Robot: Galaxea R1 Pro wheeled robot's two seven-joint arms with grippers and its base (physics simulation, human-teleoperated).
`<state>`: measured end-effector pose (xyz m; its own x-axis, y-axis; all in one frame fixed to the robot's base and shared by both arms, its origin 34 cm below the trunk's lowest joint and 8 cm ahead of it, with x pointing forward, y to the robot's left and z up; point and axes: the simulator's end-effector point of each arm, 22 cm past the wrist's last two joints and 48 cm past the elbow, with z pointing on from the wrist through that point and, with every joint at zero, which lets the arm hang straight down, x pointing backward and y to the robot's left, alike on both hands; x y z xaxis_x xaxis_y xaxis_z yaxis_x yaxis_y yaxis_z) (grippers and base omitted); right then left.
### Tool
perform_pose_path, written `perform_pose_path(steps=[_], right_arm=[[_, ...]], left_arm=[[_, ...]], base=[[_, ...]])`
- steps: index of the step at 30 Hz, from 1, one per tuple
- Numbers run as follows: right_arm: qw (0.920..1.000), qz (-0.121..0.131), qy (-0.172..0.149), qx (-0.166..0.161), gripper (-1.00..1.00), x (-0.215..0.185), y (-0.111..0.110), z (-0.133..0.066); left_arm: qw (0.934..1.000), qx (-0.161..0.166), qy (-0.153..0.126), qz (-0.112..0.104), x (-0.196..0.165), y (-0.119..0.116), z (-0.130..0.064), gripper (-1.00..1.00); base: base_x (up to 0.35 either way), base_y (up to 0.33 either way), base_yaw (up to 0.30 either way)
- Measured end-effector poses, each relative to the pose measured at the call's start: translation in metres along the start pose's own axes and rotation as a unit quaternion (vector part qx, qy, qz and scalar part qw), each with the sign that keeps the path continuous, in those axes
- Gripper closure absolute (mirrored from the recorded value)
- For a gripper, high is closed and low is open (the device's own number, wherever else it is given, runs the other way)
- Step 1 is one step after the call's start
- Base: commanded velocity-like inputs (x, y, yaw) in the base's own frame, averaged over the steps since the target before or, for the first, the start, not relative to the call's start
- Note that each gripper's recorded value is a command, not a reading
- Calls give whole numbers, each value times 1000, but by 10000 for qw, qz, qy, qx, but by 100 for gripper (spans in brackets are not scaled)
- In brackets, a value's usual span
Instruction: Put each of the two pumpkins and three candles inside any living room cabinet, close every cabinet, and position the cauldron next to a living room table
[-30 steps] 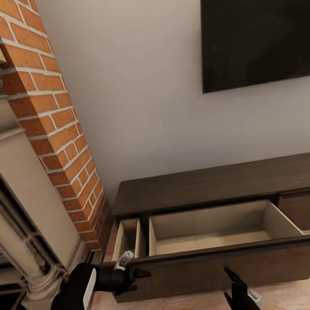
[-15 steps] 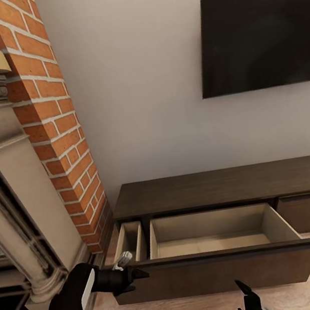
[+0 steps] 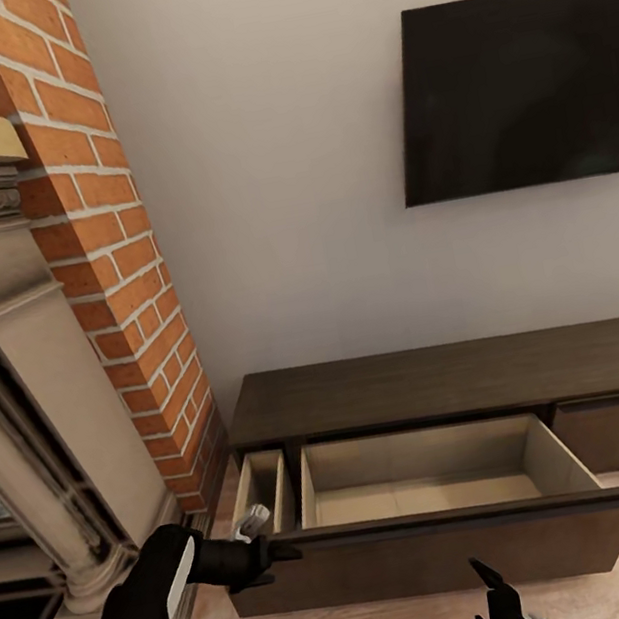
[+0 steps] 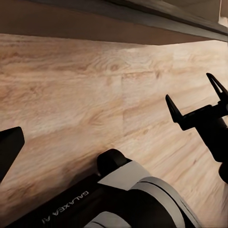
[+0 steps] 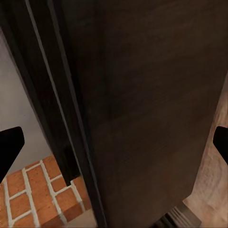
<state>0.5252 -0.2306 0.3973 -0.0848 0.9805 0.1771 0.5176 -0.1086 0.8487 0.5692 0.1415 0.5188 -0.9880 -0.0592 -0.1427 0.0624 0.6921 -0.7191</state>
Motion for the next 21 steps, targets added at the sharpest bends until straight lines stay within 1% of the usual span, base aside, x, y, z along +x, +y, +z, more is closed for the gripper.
perform_pose_path(steps=[6, 14, 18, 21], right_arm=[[10000, 5, -2, 4, -100, 2, 12, -4], [10000, -1, -12, 12, -100, 3, 27, -10], [10000, 6, -19, 51, -100, 4, 29, -17], [10000, 8, -23, 67, -100, 5, 33, -20]], left_arm=[[10000, -14, 24, 20, -3, -9, -8, -100], [10000, -14, 27, 7, -9, -20, -19, -100], [10000, -16, 25, 7, -12, -26, -24, -100], [10000, -23, 28, 4, -13, -30, -28, -100]], base=[[-17, 0, 0], [-267, 0, 0], [-81, 0, -22], [-9, 0, -186]])
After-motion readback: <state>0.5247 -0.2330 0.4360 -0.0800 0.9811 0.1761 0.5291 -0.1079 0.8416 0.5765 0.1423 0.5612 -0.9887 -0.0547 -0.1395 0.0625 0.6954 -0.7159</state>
